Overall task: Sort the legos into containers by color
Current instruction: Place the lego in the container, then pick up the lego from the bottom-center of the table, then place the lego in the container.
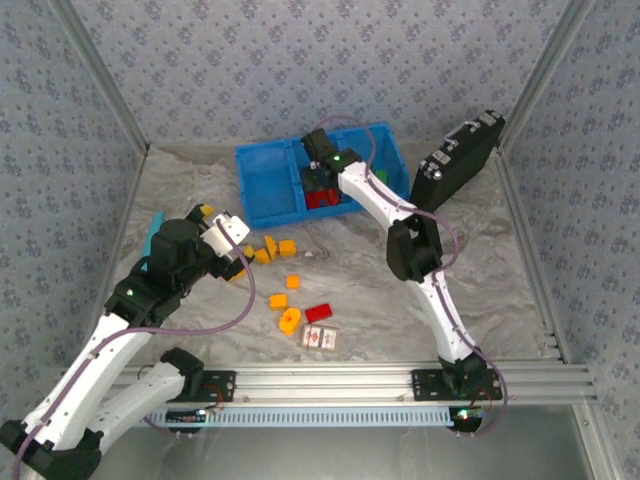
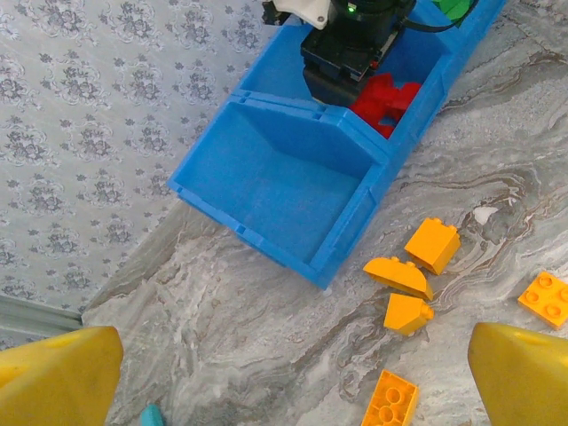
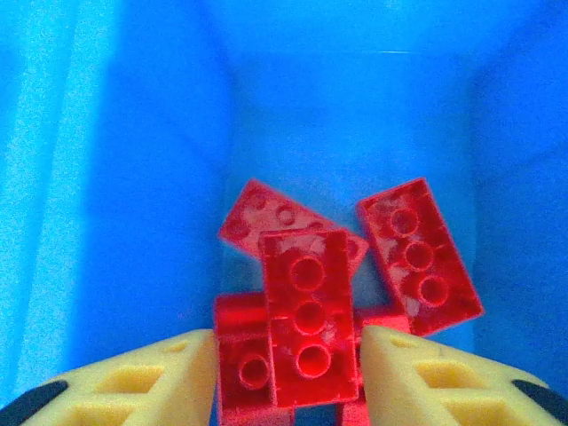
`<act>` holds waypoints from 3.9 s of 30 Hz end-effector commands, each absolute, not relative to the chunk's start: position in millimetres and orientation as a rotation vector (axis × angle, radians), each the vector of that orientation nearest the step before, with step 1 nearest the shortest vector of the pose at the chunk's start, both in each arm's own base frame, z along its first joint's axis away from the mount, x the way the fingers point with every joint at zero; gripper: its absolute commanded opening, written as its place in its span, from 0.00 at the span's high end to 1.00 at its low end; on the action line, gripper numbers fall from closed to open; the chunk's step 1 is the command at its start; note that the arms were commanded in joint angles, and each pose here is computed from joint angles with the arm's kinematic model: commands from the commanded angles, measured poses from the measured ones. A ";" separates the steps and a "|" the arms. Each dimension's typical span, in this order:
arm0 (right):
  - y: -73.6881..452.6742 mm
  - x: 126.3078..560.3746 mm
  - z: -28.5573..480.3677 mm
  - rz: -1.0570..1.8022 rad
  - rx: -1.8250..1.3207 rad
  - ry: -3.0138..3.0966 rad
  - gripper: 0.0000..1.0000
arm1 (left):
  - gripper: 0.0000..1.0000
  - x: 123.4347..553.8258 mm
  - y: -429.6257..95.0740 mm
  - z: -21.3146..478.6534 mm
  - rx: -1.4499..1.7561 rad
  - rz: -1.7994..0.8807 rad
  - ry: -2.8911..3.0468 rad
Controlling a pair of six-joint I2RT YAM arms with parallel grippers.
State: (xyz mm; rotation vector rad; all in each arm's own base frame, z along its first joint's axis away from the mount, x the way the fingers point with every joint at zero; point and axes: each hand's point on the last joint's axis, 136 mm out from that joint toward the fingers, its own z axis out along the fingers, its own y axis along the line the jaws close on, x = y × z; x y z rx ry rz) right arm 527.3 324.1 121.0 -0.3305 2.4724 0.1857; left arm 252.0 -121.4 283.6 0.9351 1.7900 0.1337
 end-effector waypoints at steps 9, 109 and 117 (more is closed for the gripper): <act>322.9 442.4 210.0 0.179 -0.604 2.331 0.50 | 0.00 244.9 -122.9 308.5 0.901 0.094 1.734; 275.7 504.3 146.1 -0.411 -1.268 1.899 0.79 | 0.00 277.4 -129.6 256.6 0.796 -0.012 1.956; 293.8 533.2 133.7 -0.365 -1.235 1.911 0.70 | 0.00 303.0 -153.4 238.7 0.636 -0.185 2.043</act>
